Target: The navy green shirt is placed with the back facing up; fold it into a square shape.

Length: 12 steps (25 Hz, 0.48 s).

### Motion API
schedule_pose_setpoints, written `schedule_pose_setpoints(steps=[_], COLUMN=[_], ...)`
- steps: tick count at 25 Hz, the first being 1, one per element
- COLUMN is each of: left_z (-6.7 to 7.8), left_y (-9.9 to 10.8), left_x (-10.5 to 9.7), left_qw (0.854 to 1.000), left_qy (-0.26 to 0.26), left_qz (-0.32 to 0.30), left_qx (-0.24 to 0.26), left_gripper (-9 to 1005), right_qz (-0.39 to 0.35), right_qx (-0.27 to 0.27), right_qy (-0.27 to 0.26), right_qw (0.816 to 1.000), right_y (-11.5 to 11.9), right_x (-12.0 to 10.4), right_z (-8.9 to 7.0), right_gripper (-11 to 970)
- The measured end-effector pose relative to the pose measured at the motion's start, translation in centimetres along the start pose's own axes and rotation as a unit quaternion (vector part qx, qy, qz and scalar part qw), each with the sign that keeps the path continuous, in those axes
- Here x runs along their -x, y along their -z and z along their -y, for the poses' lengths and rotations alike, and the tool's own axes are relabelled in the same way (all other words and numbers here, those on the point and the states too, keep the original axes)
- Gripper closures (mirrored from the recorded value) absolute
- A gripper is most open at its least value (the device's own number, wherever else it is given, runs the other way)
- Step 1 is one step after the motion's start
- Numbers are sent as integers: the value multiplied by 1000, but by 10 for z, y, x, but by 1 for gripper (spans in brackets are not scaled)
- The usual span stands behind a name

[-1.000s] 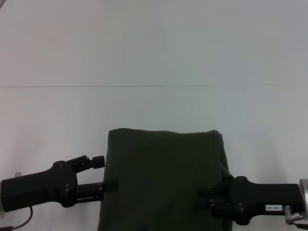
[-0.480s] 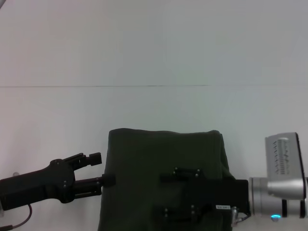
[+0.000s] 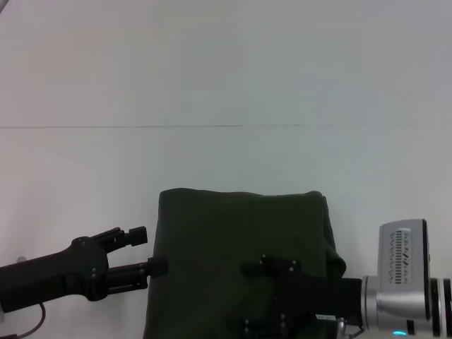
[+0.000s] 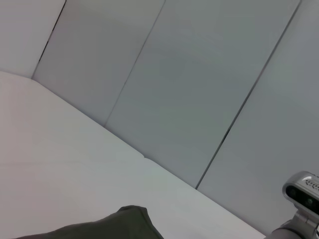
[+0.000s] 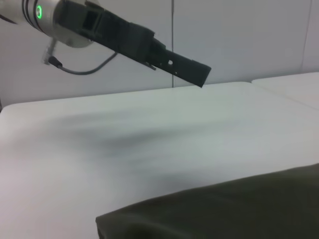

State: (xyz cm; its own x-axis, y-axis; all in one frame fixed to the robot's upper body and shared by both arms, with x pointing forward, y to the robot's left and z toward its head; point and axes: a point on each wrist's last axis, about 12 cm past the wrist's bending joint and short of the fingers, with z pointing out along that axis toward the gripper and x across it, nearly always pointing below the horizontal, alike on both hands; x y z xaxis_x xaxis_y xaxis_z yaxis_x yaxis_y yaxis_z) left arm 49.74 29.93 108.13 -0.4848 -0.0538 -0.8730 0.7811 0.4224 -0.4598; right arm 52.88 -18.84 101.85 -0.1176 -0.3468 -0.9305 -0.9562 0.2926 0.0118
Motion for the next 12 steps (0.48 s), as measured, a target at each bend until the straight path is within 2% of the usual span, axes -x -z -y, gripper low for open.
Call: schedule_pose_setpoints(steps=[7, 12], left_z=[1, 5], left_y=[-2, -3], left_x=[-2, 1], left_qw=[1000, 999], left_qy=[6, 9], left_qz=[2, -4], left_qx=[-5, -32], left_gripper=[62, 62], right_qz=[-2, 81], right_qx=[-15, -35], right_qy=[-12, -16], right_qw=[1000, 996], right_y=[9, 30], right_x=[-9, -1], right_z=[-2, -4], right_gripper=[35, 36])
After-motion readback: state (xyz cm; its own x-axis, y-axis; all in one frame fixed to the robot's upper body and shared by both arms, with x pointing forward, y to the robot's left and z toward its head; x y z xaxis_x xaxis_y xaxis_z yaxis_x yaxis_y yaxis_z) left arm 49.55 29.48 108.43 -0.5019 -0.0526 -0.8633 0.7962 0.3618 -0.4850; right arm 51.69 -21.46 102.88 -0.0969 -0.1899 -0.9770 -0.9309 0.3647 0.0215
